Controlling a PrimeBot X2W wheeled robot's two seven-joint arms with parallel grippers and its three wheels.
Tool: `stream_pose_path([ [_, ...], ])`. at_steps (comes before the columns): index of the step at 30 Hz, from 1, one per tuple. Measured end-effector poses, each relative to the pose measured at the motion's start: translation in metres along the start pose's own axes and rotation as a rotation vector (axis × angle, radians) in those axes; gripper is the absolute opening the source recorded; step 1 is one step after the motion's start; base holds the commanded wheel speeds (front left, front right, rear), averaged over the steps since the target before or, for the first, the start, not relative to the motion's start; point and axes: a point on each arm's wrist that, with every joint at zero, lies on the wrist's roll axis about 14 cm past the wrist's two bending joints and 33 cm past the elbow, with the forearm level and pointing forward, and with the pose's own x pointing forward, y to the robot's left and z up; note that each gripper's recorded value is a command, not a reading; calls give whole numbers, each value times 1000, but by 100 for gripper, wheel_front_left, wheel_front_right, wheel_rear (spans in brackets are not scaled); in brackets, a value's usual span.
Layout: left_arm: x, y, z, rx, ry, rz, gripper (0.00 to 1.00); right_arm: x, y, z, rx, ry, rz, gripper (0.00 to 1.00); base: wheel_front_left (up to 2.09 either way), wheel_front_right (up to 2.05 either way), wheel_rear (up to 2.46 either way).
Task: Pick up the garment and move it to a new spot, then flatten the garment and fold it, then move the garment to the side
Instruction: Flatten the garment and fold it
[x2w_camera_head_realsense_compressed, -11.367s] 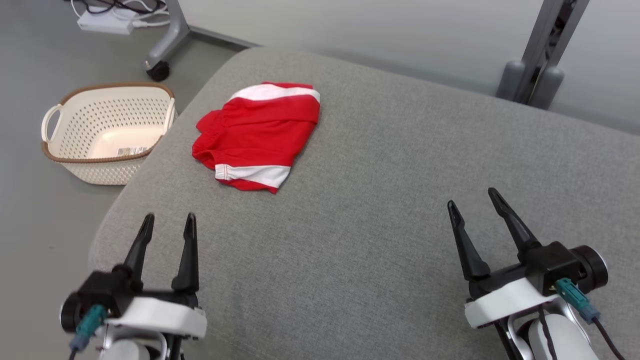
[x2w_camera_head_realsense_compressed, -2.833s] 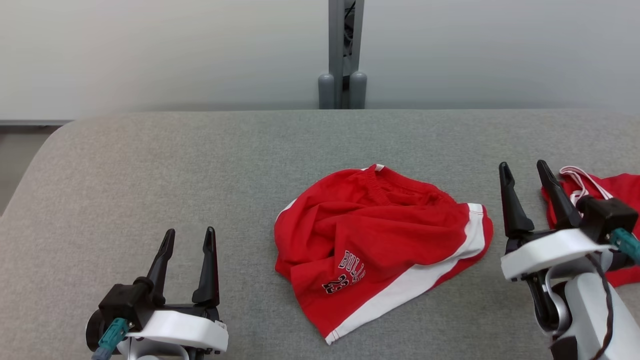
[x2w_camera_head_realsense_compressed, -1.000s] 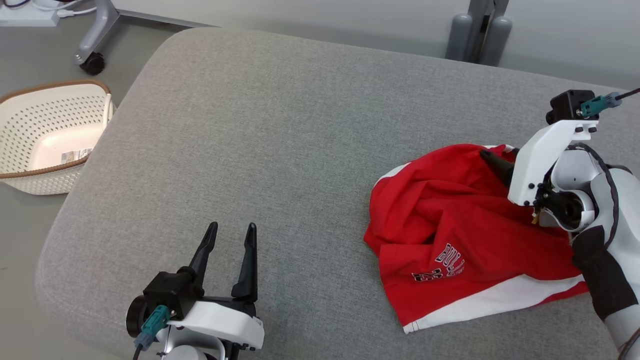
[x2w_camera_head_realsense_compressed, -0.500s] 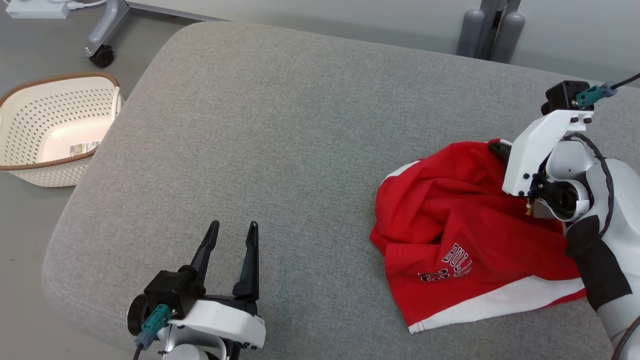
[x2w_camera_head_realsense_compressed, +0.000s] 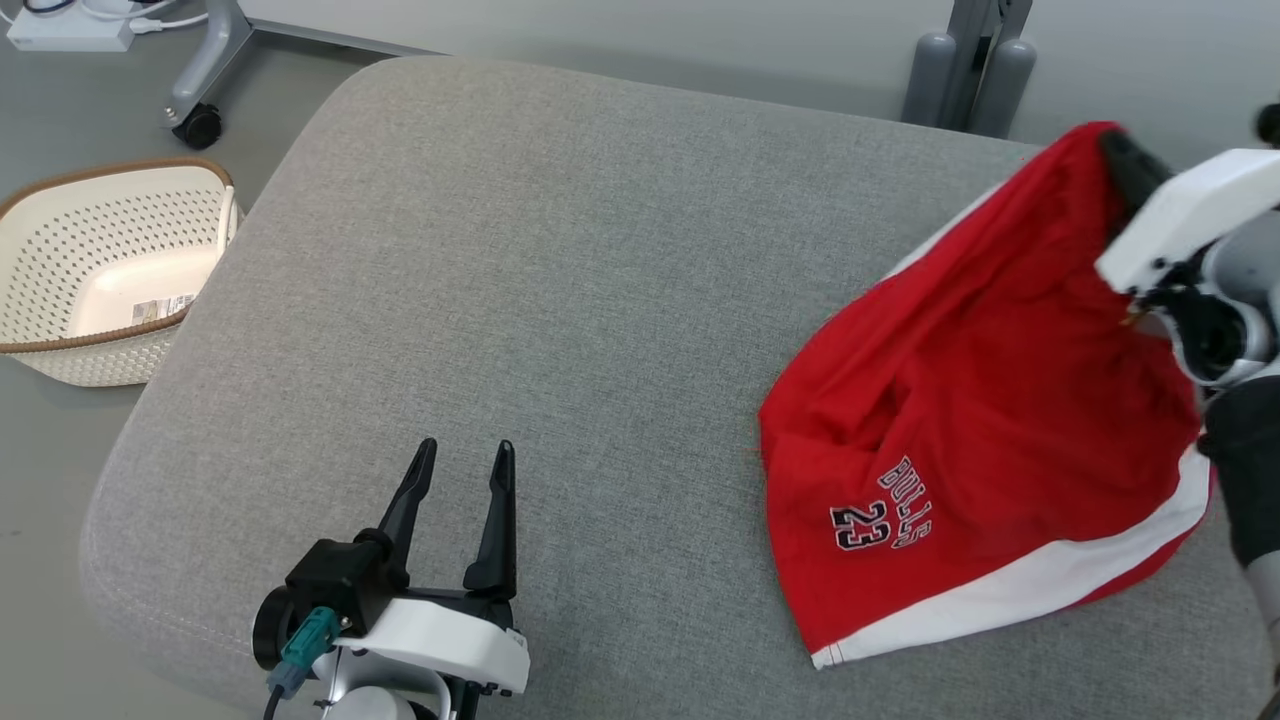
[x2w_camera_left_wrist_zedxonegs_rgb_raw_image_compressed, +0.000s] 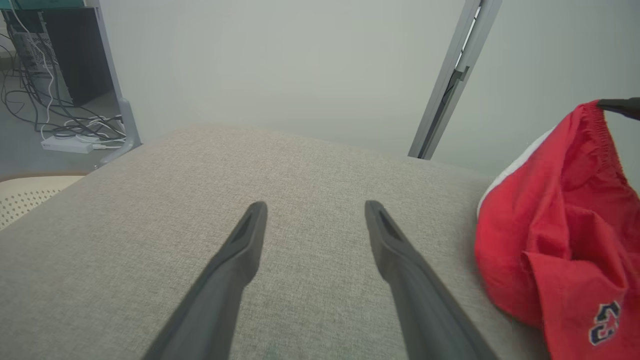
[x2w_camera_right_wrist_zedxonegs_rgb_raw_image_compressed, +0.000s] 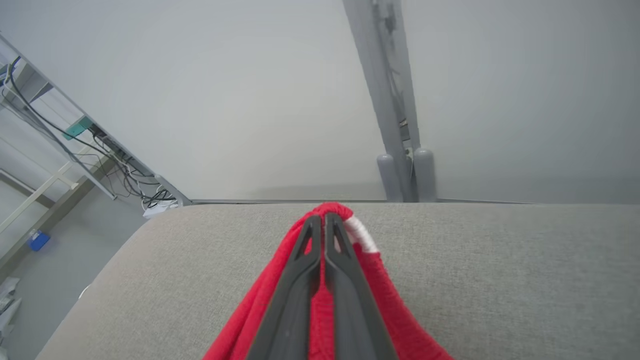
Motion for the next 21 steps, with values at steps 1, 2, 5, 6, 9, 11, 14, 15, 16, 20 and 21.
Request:
stream_pose_path([
  [1,0,0,0,-1,-1,-2,100,-2,-13,5,6,-27,-37,0,0,0,0],
  [2,0,-1,1,0,-2,-3,100,-4,-26,11,8,-55,-73,0,0,0,0],
  [5,1,-3,1,0,-3,-10,100,-12,-56,29,37,-146,-162,0,0,0,0],
  [6,1,-3,1,1,-3,-12,100,-14,-63,34,39,-176,-186,0,0,0,0],
  [9,1,-5,1,2,-3,-16,100,-19,-77,43,36,-231,-235,0,0,0,0],
  [11,1,-6,0,3,-1,-19,100,-20,-84,43,52,-249,-260,0,0,0,0],
  [14,1,-7,-1,3,2,-22,100,-19,-87,37,55,-235,-275,16,0,0,0],
  [15,1,-7,-1,4,3,-23,100,-20,-90,32,52,-220,-283,38,0,0,0],
  [16,1,-7,-2,4,4,-23,100,-20,-93,26,50,-195,-292,100,0,0,0],
  [20,0,-8,-2,5,5,-27,100,-20,-88,3,19,-91,-288,100,0,0,0],
  [21,0,-8,-1,4,3,-27,100,-21,-88,-3,4,-64,-288,100,0,0,0],
])
